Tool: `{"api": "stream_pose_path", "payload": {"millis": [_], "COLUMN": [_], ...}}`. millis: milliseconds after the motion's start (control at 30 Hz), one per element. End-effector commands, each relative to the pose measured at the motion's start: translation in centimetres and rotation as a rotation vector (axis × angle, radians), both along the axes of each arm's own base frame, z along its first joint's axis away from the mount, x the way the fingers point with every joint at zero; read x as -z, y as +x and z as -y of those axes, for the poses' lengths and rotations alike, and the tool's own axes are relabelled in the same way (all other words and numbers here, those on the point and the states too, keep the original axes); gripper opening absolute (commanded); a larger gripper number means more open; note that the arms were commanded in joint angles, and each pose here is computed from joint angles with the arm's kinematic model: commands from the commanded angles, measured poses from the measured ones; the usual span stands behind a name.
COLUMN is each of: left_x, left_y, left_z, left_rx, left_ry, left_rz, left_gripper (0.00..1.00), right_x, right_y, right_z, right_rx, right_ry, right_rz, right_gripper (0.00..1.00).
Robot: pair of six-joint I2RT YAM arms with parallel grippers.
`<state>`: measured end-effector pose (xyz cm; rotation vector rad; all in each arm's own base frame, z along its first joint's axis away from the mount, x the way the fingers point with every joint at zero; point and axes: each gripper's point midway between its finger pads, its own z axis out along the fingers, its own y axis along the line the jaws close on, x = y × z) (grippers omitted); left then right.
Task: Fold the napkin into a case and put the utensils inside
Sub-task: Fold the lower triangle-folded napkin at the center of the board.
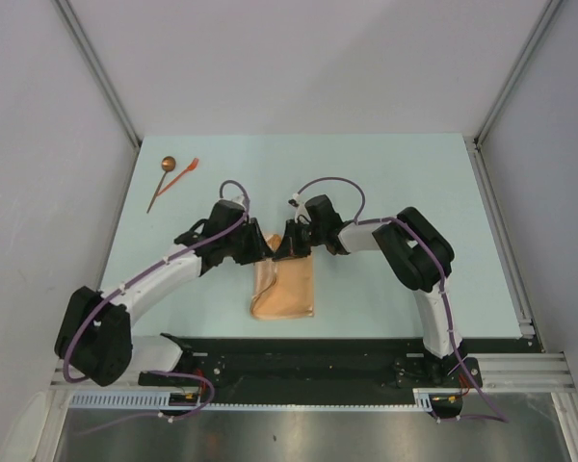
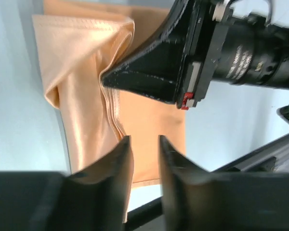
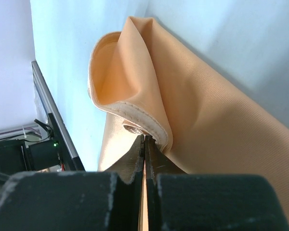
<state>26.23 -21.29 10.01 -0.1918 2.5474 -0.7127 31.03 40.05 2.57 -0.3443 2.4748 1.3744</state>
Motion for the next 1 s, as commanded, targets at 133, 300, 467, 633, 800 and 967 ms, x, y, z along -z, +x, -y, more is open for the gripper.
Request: {"api": "stream_pose_path", "payload": {"millis": [133,300,467,633,800,967], "left_x": [3.0,4.4,6.2,6.6,6.5,5.6], "left_y": [0.5,-0.5,-3.5,-5.0,-5.2,-5.2], "left_z": [-1.9,-0.6,0.0,-0.2,-0.3,-0.3], "left_rx": [0.041,0.086,0.112,0.104,0.098,0.099], "left_ry": [-0.009,-0.035,-0.06,-0.079,-0.083,-0.089], "left_rz": [-0.033,-0.067,-0.126,-0.141,-0.137,-0.114], "left_gripper": [0.05,0.0,0.0,0.0,0.0,0.0], "right_x": [-1.1,-1.4,-3.8,-6.5,-7.0,-5.7], "right_y": [0.4,0.4,0.9,0.0,-2.1,-4.1], "right_z": [-0.1,0.0,-0.2,0.6,0.2,-1.2], "right_rx": [-0.03,-0.027,-0.013,-0.02,-0.067,-0.108], "right_ry": [0.008,0.0,0.001,-0.08,-0.089,-0.058], "right_rz": [0.043,0.042,0.058,0.082,0.073,0.045], "right_gripper": [0.0,0.0,0.01,0.07,0.12,0.12]}}
